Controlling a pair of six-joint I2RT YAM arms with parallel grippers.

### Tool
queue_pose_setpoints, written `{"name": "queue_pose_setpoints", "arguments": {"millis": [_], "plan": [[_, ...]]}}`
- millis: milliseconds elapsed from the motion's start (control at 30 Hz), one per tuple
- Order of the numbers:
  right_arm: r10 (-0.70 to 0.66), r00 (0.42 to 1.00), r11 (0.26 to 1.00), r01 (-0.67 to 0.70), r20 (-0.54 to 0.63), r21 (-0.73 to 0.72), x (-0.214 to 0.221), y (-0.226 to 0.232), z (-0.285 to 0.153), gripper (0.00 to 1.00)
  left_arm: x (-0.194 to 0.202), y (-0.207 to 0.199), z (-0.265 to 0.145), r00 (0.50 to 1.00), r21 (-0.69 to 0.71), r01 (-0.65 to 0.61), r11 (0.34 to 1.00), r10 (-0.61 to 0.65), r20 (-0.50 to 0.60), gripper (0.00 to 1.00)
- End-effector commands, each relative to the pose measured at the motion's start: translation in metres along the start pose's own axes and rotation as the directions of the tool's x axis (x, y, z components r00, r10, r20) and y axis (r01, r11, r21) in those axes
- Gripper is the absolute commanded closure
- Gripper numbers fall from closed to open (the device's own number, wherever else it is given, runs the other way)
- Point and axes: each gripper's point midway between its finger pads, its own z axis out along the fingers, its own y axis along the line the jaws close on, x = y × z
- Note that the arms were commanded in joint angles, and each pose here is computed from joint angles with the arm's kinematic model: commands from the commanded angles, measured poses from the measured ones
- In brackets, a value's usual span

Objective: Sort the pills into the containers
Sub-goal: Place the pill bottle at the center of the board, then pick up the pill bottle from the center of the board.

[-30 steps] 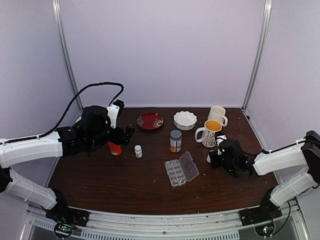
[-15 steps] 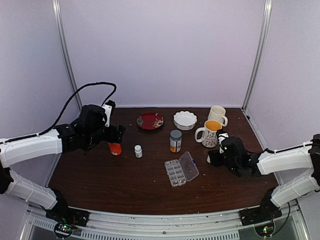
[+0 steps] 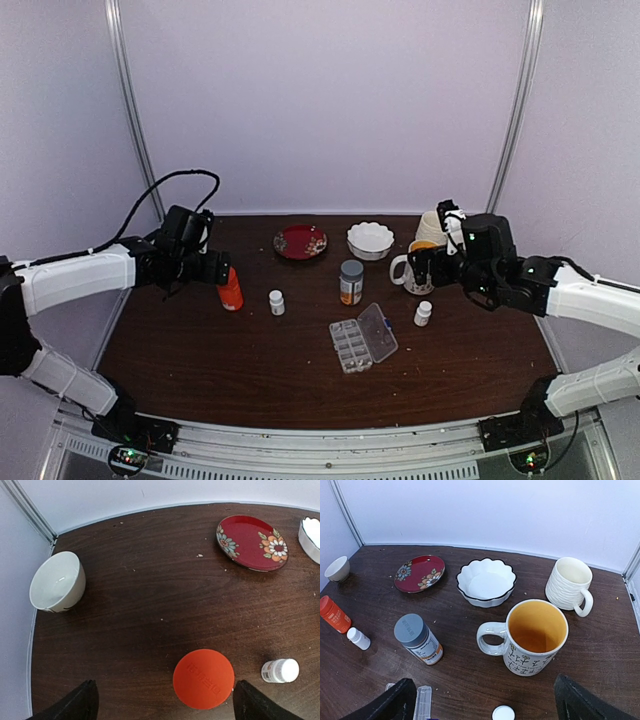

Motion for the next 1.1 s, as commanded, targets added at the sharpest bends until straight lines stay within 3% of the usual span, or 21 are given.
{"name": "queue_pose_setpoints", "arguments": {"millis": [0,500,700,900,1067], "plan": [[-0.006,0.999,0.999,0.005,-0.053,-0.032,0.006,0.002,-0.007,0.00,-0.007,-0.006,0.010,0.999,0.010,0.006,1.000,-0.006,-0.041,0.04],[-0.030,0.996,0.994,0.021,-0.081,-0.112,-0.001,0.022,0.000,0.00,0.006,-0.033,0.038,0.988,0.100,-0.007,0.995,0.022,-0.150,0.03],[-0.028,0.996,0.991,0.017,-0.080,-0.134,-0.002,0.028,0.002,0.00,0.013,-0.029,0.042,0.983,0.068,-0.005,0.998,0.018,-0.180,0.14],[-0.053,0.996,0.984,0.038,-0.078,-0.174,-0.004,0.035,0.001,0.00,0.019,-0.026,0.045,0.981,0.046,0.000,0.999,0.009,-0.193,0.15],[-0.073,0.989,0.975,0.043,-0.130,-0.217,-0.009,0.051,0.008,0.00,0.021,-0.022,0.045,0.980,0.028,-0.021,0.999,0.026,-0.198,0.25]]}}
